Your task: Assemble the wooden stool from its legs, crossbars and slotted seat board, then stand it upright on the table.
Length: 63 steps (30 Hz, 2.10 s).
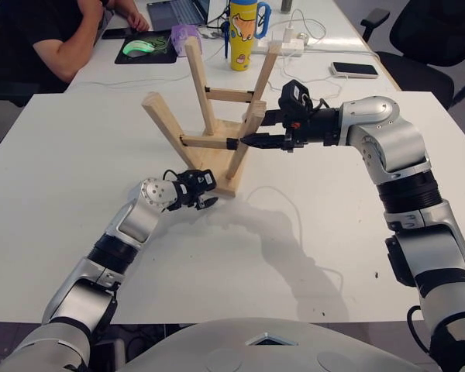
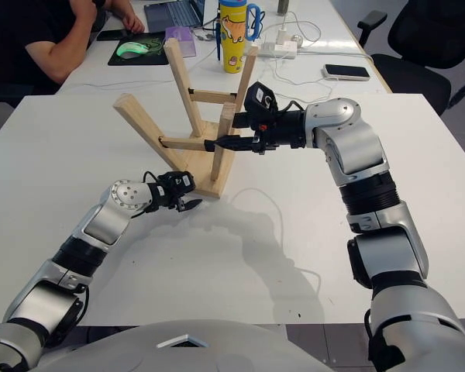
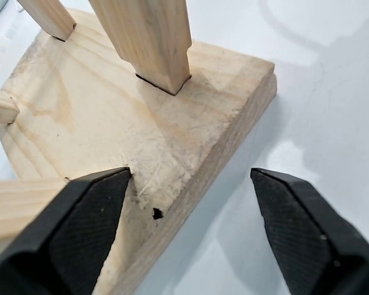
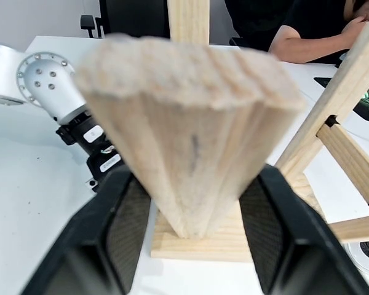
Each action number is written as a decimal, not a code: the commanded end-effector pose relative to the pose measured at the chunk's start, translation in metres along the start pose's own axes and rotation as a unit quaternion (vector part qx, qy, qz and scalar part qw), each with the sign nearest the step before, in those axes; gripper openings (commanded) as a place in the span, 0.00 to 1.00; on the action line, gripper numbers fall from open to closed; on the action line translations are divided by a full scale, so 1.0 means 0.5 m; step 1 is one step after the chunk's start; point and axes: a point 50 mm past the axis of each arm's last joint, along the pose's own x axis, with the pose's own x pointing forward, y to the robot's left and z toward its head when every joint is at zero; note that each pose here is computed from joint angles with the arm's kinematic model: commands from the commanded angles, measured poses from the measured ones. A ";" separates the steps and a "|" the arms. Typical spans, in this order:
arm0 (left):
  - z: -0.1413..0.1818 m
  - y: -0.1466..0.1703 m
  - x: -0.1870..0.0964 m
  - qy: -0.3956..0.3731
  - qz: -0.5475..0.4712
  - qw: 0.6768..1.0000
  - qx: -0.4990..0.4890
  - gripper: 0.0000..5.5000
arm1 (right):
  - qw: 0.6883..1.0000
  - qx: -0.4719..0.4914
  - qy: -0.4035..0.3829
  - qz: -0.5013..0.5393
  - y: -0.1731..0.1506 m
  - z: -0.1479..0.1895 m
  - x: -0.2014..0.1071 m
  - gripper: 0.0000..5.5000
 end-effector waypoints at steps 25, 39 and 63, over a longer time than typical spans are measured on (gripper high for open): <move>0.173 0.083 -0.056 -0.226 0.276 0.933 0.041 0.01 | 0.993 0.064 0.098 -0.006 0.020 -0.099 0.021 0.38; 0.268 0.088 -0.147 -0.311 0.466 0.810 0.173 0.00 | 0.993 0.066 0.102 -0.009 0.020 -0.103 0.023 0.38; 0.215 0.129 -0.338 -0.347 0.657 0.661 0.109 0.00 | 0.996 0.052 0.062 -0.036 0.005 -0.090 0.011 0.38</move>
